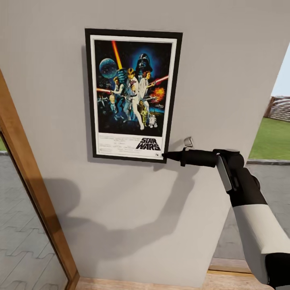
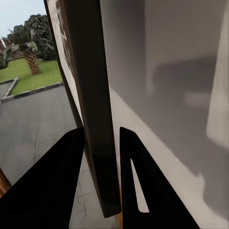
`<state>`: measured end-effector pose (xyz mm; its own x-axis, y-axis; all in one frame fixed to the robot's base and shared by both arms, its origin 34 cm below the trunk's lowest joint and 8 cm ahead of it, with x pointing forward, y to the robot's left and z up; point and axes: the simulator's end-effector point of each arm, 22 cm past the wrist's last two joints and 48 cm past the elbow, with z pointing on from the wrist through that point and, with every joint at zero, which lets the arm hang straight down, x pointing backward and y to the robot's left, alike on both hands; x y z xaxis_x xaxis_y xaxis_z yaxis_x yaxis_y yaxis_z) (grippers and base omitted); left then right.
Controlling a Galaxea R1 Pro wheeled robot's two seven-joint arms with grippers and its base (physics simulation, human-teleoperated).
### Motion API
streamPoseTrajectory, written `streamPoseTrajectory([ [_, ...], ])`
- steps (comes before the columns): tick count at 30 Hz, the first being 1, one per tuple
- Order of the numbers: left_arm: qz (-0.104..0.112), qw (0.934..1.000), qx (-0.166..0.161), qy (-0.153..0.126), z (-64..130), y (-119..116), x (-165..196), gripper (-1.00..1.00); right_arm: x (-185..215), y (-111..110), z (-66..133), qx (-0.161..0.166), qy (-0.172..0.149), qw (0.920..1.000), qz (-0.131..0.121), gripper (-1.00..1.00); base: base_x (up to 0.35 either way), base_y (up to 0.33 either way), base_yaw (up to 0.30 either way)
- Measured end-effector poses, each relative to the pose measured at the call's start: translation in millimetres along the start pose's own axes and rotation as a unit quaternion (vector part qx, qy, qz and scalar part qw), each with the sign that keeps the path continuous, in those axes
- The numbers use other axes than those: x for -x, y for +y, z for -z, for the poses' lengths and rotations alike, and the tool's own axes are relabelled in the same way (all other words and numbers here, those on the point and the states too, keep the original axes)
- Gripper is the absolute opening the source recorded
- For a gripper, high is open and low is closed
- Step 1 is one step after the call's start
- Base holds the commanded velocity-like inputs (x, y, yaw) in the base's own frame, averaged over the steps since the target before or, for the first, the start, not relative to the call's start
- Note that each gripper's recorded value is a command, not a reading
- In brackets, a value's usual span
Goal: Pick up the poster from the kitchen countertop and hang it on one of the wall nails in the kitchen.
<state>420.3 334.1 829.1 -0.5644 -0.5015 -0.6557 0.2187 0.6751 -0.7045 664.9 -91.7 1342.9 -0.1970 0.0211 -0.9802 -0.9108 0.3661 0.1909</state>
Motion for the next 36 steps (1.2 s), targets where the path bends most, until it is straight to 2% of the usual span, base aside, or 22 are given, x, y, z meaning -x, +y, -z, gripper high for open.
streamPoseTrajectory([
  [27,0.000,1.0000,0.000,0.000,-0.1,0,0,1.00,-8,-1,-0.1,-0.002,0.003,1.0000,-0.003,-1.00,0.000,0.000,0.000],
  [36,0.000,1.0000,0.000,0.000,0.3,0,0,1.00,-12,-2,-0.8,-0.001,-0.002,0.9999,0.013,-1.00,0.000,0.000,0.000],
])
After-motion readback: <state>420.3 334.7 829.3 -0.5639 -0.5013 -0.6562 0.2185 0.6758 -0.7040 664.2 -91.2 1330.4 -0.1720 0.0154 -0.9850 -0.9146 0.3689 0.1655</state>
